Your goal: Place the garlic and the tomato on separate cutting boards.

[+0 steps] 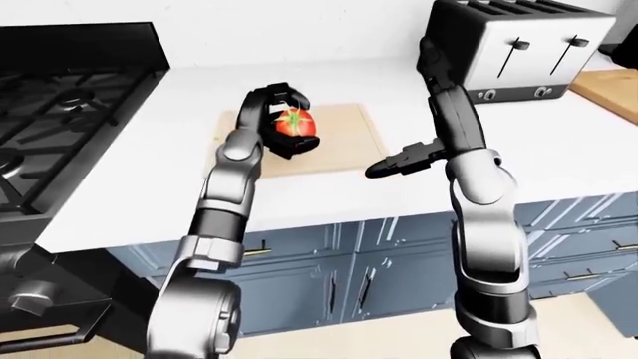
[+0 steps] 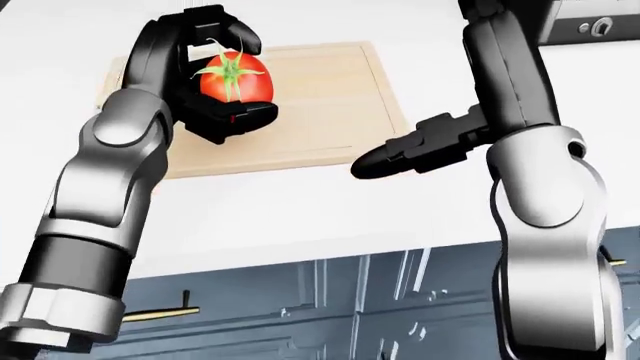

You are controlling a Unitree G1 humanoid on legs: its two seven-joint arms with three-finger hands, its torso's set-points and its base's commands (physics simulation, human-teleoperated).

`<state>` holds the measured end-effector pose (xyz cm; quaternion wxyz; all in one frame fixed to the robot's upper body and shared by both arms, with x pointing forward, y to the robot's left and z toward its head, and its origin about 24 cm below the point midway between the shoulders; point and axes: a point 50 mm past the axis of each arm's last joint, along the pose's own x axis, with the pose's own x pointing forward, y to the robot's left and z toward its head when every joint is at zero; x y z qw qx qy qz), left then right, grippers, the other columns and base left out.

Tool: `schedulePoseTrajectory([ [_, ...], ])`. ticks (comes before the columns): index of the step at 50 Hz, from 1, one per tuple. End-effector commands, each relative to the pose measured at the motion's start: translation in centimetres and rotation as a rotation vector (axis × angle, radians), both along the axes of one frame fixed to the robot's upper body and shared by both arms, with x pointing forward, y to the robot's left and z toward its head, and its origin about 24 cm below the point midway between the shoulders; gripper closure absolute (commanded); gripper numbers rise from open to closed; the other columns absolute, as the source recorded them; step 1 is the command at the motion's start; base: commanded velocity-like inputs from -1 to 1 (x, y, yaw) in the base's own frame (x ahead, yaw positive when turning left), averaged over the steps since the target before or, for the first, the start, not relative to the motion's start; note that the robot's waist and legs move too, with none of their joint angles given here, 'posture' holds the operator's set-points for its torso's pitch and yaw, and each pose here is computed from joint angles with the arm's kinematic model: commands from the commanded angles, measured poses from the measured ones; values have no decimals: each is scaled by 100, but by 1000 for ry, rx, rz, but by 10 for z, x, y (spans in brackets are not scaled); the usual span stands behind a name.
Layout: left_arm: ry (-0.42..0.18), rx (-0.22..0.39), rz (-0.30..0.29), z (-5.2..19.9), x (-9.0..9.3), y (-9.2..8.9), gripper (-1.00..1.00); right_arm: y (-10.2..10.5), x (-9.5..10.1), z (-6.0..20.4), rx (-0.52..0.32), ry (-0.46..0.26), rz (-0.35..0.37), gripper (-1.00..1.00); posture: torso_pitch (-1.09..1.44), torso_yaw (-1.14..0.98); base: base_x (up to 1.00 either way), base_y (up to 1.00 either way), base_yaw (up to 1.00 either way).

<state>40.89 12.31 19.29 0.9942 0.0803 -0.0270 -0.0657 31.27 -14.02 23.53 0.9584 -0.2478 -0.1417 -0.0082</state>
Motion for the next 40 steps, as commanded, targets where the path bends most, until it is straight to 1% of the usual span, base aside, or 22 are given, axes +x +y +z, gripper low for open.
schedulePoseTrajectory([
  [1,-126,-8,-5,31,1,-2,100,2,-6,18,-6,-90,7,-100,0,0,0,0,0],
  [14,-107,19,25,23,12,-1,100,3,-5,19,-5,-90,11,-100,0,0,0,0,0],
  [24,-90,34,46,16,16,0,100,4,-2,21,-5,-92,14,-100,0,0,0,0,0],
  [34,-79,49,51,11,17,0,100,5,-2,21,-4,-92,17,-100,0,0,0,0,0],
  [37,-77,49,52,10,17,0,90,4,-1,20,-3,-92,18,-100,0,0,0,0,0],
  [38,-77,48,52,10,17,0,80,4,-1,20,-3,-92,18,-100,0,0,0,0,0],
  [39,-77,48,52,10,17,0,77,4,-1,20,-3,-92,18,-100,0,0,0,0,0],
  [40,-77,50,51,10,17,-1,68,4,-1,20,-3,-92,17,-100,0,0,0,0,0],
])
